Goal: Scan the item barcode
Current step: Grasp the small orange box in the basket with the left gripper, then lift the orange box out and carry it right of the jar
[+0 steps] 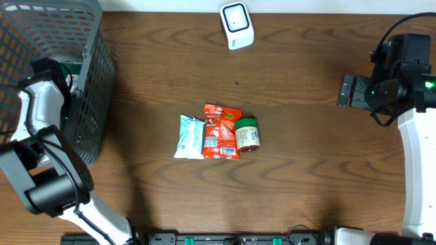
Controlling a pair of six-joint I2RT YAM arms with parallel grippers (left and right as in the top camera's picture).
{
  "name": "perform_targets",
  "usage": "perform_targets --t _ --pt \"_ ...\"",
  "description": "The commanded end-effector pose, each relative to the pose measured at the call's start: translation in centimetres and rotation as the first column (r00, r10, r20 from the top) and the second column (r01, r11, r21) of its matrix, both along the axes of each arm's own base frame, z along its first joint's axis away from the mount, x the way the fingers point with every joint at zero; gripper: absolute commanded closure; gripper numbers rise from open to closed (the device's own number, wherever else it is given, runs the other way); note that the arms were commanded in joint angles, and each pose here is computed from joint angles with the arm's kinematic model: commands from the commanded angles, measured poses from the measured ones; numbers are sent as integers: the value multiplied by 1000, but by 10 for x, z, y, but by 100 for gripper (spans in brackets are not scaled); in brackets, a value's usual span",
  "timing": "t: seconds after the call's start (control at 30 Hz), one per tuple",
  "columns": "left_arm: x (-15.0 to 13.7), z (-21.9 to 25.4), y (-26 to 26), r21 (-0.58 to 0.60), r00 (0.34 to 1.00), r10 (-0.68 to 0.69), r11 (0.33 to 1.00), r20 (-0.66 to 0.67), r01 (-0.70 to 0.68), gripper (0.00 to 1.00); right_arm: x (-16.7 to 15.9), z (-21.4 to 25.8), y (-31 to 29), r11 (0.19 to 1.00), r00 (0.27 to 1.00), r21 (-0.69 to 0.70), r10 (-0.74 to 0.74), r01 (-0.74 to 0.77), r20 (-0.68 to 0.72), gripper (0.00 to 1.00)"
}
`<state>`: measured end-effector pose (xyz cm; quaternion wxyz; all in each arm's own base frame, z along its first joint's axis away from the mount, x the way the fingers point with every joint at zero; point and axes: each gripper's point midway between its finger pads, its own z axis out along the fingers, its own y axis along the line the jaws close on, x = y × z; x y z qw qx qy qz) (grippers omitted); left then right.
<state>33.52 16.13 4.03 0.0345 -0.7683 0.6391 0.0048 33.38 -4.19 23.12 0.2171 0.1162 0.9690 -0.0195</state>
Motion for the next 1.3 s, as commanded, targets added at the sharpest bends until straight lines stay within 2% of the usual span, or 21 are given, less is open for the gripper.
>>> perform_targets --t 0.0,0.23,0.27,0.5,0.67,0.87,0.97,1.13,1.2,1.27 --pt "-8 -19 -4 -18 998 21 1000 -60 -22 21 1 4 -2 1000 1000 -3 -19 19 13 1" --pt "-8 -5 6 0 1000 -12 1000 -25 12 57 1 4 -2 1000 1000 -3 -20 20 13 1" --pt "-8 0 8 6 1000 -21 1000 -13 21 59 1 4 -2 1000 1000 -3 -19 19 13 1" --pt "-12 46 31 76 995 5 997 99 -13 58 1 4 -2 1000 1000 -3 -20 20 13 1" --pt "-14 106 57 227 973 -33 974 227 -20 59 1 4 -2 1000 1000 -3 -19 19 13 1" --pt "-25 199 68 437 923 -133 898 362 -42 58 1 4 -2 1000 1000 -3 -20 20 13 1" --pt "-34 242 59 489 880 -180 870 440 -66 58 1 4 -2 1000 1000 -3 -19 19 13 1" --pt "-39 301 16 572 759 -372 820 534 0 58 1 4 -2 1000 1000 -3 -20 20 13 1" --pt "-36 316 -10 599 684 -485 796 545 88 59 1 4 -2 1000 1000 -3 -19 19 13 1" --pt "-31 326 -42 615 578 -599 762 554 200 59 1 4 -2 1000 1000 -3 -19 19 13 1"
